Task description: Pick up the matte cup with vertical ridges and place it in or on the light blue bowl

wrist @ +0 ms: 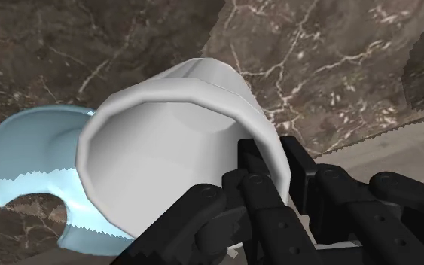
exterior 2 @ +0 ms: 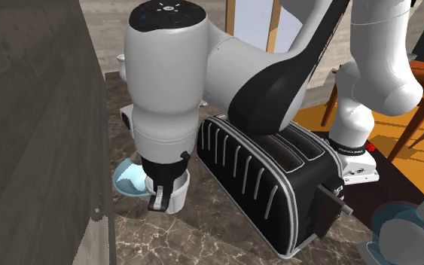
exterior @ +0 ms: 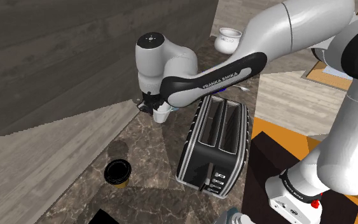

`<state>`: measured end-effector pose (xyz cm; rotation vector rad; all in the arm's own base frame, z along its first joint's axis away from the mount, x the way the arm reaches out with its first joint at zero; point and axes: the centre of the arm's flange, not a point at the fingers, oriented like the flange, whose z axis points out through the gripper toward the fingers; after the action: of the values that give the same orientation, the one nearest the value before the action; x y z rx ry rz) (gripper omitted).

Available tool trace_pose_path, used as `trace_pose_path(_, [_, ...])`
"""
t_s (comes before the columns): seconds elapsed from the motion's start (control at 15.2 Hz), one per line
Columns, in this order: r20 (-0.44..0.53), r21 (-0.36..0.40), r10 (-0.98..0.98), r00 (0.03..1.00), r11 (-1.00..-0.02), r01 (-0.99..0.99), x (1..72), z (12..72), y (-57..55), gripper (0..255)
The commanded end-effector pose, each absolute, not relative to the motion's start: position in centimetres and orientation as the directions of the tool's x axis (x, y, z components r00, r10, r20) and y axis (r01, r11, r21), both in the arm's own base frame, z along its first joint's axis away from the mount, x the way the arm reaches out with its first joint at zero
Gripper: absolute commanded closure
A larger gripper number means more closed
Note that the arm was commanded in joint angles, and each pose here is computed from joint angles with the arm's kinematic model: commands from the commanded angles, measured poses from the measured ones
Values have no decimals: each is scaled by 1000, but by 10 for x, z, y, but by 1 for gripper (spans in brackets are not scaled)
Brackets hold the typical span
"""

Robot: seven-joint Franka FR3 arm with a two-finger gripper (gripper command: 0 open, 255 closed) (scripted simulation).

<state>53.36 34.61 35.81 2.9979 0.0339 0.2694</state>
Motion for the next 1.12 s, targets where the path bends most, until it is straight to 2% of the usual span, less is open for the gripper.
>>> trace_pose_path(0.0, [176, 133, 34, 984, -991, 11, 532, 369, 346, 255])
trace_pose_path(0.79, [176, 133, 34, 984, -991, 11, 532, 431, 346, 255])
trace_pose_path(1.06, [176, 133, 34, 984, -991, 11, 568, 443, 309, 255])
